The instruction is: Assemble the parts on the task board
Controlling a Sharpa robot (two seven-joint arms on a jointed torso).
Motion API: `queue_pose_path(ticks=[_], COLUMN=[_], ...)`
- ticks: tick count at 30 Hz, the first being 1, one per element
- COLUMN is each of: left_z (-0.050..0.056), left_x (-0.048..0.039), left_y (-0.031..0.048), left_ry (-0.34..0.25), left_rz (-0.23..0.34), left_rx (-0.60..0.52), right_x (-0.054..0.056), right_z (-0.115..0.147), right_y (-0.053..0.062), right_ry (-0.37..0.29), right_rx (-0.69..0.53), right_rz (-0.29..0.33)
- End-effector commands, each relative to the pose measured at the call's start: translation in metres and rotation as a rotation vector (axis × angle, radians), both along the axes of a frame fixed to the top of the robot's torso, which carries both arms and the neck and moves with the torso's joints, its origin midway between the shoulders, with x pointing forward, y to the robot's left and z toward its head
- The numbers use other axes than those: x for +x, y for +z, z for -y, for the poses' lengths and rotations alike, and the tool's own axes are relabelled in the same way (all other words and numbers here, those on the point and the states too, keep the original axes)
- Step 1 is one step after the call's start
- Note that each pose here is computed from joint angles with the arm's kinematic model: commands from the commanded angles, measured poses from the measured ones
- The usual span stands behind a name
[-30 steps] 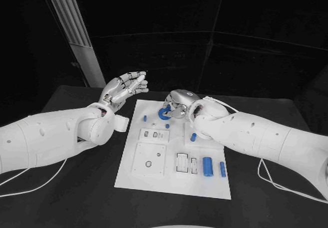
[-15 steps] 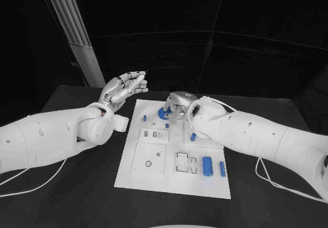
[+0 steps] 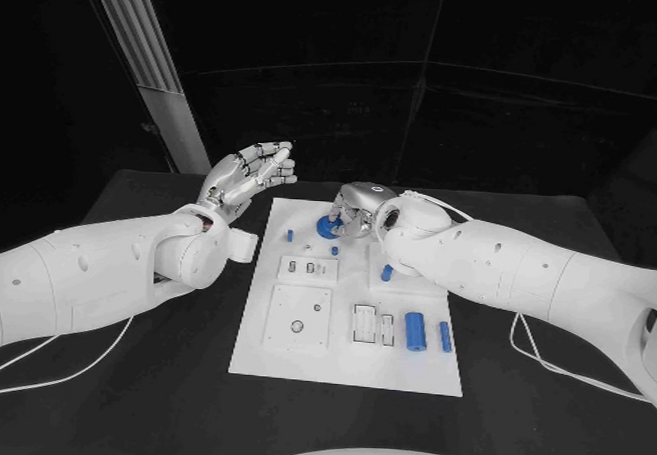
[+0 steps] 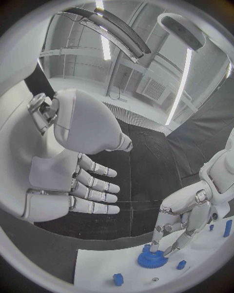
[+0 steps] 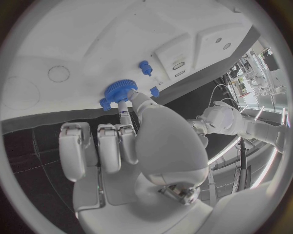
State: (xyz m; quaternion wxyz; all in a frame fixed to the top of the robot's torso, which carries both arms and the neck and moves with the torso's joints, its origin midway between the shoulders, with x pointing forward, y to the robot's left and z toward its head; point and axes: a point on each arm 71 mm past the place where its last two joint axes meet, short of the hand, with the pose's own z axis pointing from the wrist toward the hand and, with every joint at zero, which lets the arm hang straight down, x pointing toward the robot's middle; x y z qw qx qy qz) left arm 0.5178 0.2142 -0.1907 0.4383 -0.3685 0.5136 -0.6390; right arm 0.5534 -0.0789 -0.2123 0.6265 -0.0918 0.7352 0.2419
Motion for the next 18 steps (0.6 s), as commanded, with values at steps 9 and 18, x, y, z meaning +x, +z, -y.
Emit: queue_pose_path(ticks=[9, 18], left_z=[0.000, -0.001], left_x=[-0.0036, -0.0021], left_y=[0.0144, 0.0132], left_ry=[-0.011, -0.006], left_rz=[0.189, 0.190], left_rx=[-0.072, -0.069], right_x=[-0.001, -0.015], right_z=[0.002, 0.021], right_y=[0.006, 0.028], right_ry=[0.006, 0.004], right_rx=[0.035, 0.284], right_rz=[0.058, 0.165])
